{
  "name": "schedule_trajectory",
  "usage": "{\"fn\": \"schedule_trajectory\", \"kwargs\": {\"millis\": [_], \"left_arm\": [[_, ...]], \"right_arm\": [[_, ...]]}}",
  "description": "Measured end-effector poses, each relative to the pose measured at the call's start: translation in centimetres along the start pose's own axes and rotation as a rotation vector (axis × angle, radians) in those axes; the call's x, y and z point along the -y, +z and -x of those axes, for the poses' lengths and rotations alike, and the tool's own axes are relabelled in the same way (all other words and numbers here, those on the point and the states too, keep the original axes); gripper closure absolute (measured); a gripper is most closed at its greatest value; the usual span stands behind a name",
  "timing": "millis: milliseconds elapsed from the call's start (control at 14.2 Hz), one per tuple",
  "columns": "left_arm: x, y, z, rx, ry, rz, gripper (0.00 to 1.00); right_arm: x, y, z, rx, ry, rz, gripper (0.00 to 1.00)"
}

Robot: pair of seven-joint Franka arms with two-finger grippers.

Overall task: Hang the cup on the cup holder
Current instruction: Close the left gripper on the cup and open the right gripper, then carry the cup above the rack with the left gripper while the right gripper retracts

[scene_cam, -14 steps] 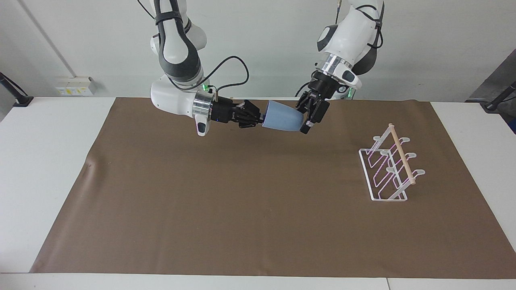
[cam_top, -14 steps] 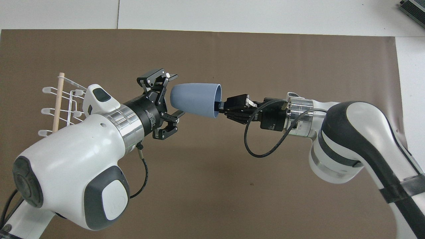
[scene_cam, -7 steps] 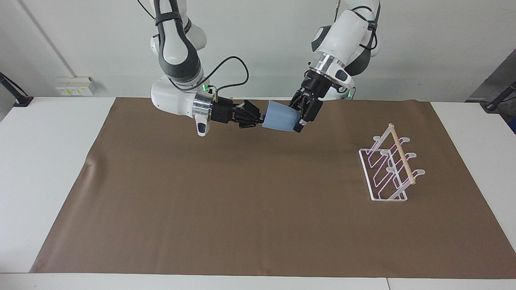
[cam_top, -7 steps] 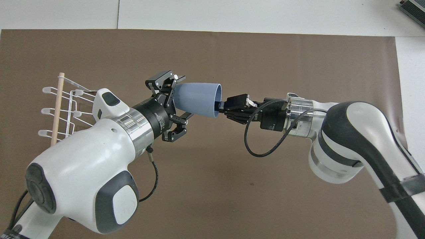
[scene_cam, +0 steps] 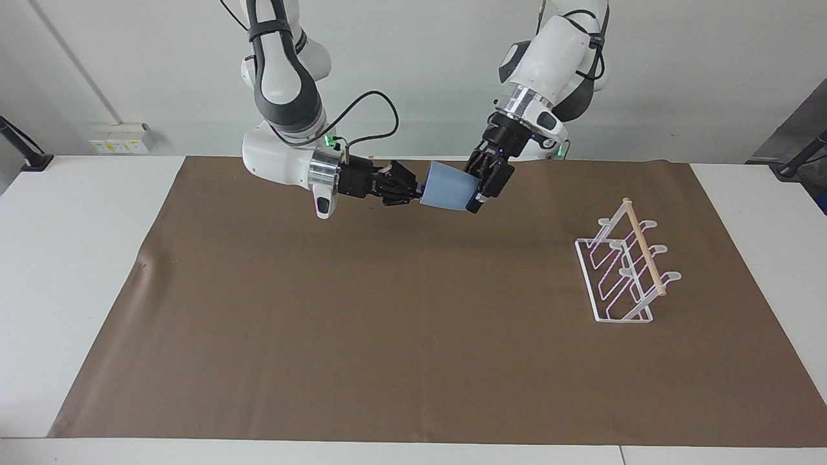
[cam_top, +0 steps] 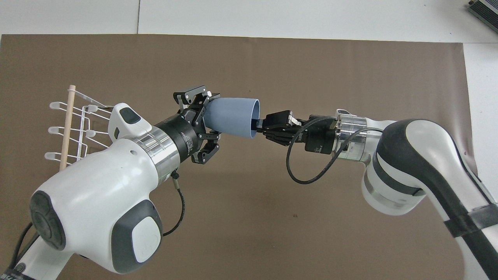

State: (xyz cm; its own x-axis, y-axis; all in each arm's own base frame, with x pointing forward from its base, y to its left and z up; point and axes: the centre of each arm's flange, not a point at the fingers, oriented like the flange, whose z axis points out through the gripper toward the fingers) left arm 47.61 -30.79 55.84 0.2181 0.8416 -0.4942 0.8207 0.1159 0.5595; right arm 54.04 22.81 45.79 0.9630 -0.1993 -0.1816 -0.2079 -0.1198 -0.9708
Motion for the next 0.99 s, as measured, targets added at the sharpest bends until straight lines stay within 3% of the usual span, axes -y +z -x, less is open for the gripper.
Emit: {"fn": "schedule_trajectory", "kwargs": {"millis": [282,352,775,916,987], "left_arm": [[-0.1,0.2,-0.3,-0.003,0.012,-0.001,0.29],[0.0,0.3,-0.4,-0.004,0.015,-0.005,0.29],[0.3,0.6,-0.3,-0.007,0.029,-0.034,0.29],[0.1,0.7,-1.1,-0.021,0.121,-0.062,0.29],[-0.2,0.7,-2.0,-0.036,0.204,-0.093,0.29]], "right_arm": [[0.0,0.3,0.1,-0.018,-0.003,0.012,0.96],[-0.1,0.4,0.1,-0.034,-0.004,0.02,0.9],[-0.2,0.1,-0.2,-0.059,-0.004,0.029,0.24],[-0.4,-0.3,-0.4,-0.055,-0.025,0.06,0.04],[-0.4,-0.5,-0.5,-0.051,-0.049,0.094,0.0]]}}
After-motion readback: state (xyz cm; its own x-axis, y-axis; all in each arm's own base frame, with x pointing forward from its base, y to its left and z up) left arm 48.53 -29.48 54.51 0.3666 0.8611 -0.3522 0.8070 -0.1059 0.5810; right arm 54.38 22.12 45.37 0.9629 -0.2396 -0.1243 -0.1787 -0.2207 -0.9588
